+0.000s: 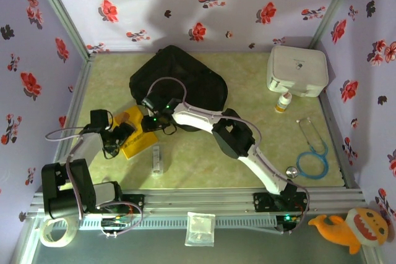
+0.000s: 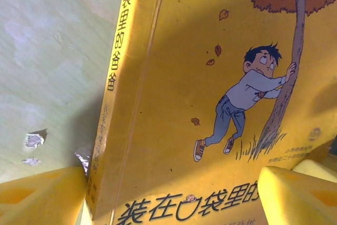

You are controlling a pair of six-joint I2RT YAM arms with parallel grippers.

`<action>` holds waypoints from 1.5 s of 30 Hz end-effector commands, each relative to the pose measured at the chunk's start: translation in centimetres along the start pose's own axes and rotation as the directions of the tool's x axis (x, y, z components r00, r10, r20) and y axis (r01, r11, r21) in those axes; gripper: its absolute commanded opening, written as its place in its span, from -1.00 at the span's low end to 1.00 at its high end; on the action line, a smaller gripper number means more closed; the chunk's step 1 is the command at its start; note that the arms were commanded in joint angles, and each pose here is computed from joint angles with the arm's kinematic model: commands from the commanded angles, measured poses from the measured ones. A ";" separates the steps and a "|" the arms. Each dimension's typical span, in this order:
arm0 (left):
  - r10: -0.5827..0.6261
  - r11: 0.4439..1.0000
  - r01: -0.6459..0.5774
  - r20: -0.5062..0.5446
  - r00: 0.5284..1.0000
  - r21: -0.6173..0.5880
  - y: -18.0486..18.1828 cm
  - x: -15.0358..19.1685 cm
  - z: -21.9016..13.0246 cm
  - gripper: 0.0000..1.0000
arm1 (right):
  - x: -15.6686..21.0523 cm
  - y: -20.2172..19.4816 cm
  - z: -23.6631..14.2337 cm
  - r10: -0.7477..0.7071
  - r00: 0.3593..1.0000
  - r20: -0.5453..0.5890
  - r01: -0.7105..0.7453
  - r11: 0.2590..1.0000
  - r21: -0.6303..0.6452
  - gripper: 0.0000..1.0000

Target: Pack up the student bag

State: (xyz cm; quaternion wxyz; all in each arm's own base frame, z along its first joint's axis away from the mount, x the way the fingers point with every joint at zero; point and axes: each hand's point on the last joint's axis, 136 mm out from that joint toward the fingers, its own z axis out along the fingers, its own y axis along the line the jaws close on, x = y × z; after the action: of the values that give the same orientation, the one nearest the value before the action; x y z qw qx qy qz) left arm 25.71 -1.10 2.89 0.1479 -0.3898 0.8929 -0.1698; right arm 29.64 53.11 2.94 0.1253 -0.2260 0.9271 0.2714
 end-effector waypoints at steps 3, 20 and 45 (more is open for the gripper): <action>0.026 0.998 -0.024 -0.021 0.999 0.057 -1.5 -0.2 -0.4 0.69 | 2.3 -2.9 1.5 0.008 0.998 -0.069 0.001 0.993 0.122 -0.35; 0.080 0.942 -0.070 -0.017 0.997 0.329 -8.7 -0.8 -5.9 0.29 | 3.9 -3.9 2.4 0.032 0.994 -0.107 -0.017 0.991 0.135 -0.47; 0.127 0.960 -0.171 0.199 0.972 0.222 -9.3 -4.4 -10.2 -1.00 | -3.9 1.8 -7.7 0.077 0.993 0.088 -0.071 0.995 -0.071 -0.23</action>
State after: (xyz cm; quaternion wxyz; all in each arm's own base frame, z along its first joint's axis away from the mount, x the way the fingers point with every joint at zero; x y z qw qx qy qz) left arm 28.86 -2.64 12.26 0.2208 -0.3375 0.8843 -0.2354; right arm 30.98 51.76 4.95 0.1312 -0.1985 0.9330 0.2701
